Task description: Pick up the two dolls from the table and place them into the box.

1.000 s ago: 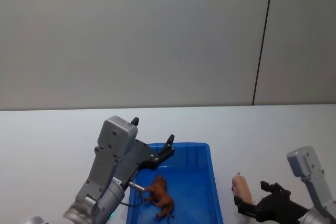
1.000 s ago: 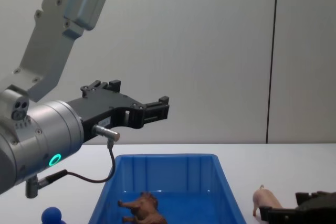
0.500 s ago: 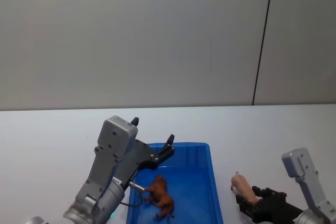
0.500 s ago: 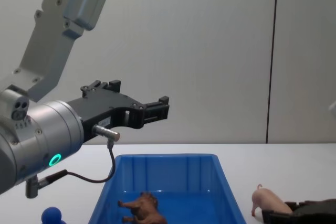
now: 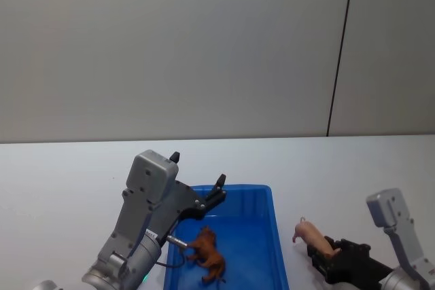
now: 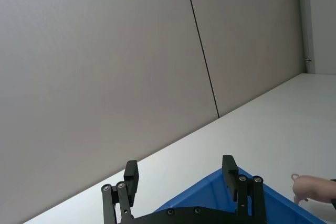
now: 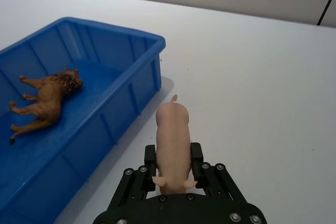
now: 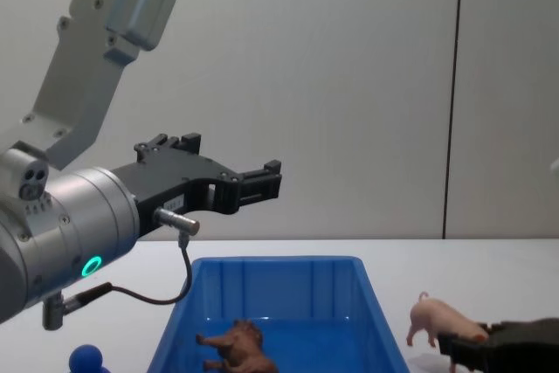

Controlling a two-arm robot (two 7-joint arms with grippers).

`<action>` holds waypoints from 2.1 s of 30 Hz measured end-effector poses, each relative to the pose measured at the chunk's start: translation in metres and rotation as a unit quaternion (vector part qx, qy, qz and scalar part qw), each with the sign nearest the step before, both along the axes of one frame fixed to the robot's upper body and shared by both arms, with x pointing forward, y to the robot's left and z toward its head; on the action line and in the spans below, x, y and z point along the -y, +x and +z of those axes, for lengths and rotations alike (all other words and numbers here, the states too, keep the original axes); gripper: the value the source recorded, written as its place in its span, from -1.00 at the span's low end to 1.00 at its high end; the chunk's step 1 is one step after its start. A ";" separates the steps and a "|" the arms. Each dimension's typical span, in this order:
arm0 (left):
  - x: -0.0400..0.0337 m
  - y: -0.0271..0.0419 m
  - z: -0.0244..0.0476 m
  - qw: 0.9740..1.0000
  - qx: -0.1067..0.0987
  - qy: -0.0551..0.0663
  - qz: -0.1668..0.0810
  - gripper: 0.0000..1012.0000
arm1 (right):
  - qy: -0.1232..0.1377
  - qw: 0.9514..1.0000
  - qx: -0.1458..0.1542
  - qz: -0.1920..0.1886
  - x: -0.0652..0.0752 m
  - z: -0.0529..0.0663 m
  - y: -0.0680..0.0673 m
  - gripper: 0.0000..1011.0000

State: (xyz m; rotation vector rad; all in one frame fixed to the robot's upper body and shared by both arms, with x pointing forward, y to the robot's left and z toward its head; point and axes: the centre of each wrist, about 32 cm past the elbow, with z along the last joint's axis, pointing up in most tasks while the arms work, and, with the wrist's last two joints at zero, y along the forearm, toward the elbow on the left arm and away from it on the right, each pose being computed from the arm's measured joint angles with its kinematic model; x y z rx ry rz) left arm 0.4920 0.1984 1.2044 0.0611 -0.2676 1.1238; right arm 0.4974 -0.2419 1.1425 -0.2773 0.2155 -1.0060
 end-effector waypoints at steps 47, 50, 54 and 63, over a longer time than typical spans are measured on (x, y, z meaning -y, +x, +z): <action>0.0000 0.0000 0.0000 1.000 0.000 0.000 0.000 0.98 | 0.040 0.989 0.086 0.117 -0.042 0.070 0.027 0.64; 0.0000 0.0000 0.0000 1.000 0.000 0.000 0.000 0.98 | 0.039 0.988 0.090 0.116 -0.041 0.070 0.027 0.81; 0.0000 0.0000 0.0000 1.000 0.000 0.000 0.000 0.98 | 0.035 0.989 0.096 0.110 -0.033 0.069 0.025 0.98; 0.0000 0.0000 0.0000 1.000 0.000 0.000 0.000 0.98 | 0.025 0.989 0.108 0.093 -0.011 0.065 0.014 0.98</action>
